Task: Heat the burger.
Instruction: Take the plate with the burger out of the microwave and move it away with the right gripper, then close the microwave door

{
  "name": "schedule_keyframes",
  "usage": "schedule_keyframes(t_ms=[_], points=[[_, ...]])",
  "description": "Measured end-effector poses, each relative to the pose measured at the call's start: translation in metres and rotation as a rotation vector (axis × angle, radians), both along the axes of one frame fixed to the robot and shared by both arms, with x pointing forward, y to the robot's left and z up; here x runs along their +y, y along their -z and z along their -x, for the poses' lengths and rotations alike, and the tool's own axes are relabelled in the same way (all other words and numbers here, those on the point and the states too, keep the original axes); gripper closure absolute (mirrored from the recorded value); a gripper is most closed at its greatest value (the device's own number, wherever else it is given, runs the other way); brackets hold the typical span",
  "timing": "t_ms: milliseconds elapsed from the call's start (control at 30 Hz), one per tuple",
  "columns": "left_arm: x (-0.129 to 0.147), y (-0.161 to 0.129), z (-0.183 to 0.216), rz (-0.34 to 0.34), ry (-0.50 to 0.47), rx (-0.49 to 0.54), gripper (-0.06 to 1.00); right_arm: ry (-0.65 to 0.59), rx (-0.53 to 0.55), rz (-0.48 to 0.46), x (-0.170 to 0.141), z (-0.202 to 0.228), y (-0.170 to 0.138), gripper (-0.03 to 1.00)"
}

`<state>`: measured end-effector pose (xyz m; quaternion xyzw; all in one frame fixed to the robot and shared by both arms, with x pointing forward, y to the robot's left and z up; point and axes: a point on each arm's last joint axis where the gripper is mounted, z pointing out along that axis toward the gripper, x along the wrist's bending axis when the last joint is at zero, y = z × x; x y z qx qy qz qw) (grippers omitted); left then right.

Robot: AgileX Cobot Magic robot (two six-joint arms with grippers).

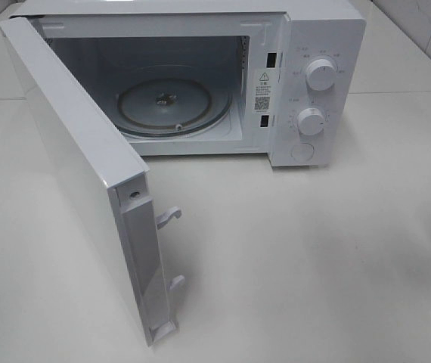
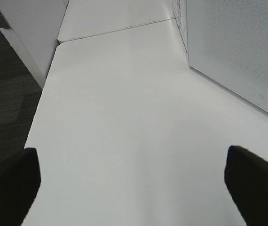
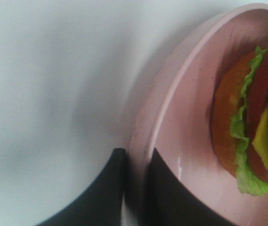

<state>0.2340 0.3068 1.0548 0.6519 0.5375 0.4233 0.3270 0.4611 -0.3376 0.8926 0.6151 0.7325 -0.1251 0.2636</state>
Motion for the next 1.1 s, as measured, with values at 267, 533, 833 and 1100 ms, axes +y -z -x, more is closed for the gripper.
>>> schedule_keyframes(t_ms=[267,533,833,1100], points=[[0.000,0.000,0.000,0.000,0.000,0.000,-0.04,-0.008,-0.017,-0.024,0.002,-0.002,0.001,0.85],[0.000,0.000,0.000,0.000,0.000,0.000,-0.04,-0.017,-0.031,-0.088,0.007,-0.004,0.003,0.60],[0.000,0.000,0.000,0.000,0.000,0.000,-0.04,0.015,-0.018,-0.204,0.016,-0.001,0.003,0.22],[0.000,0.000,0.000,0.000,0.000,0.000,-0.04,0.023,0.005,-0.264,0.021,-0.002,-0.023,0.19]])
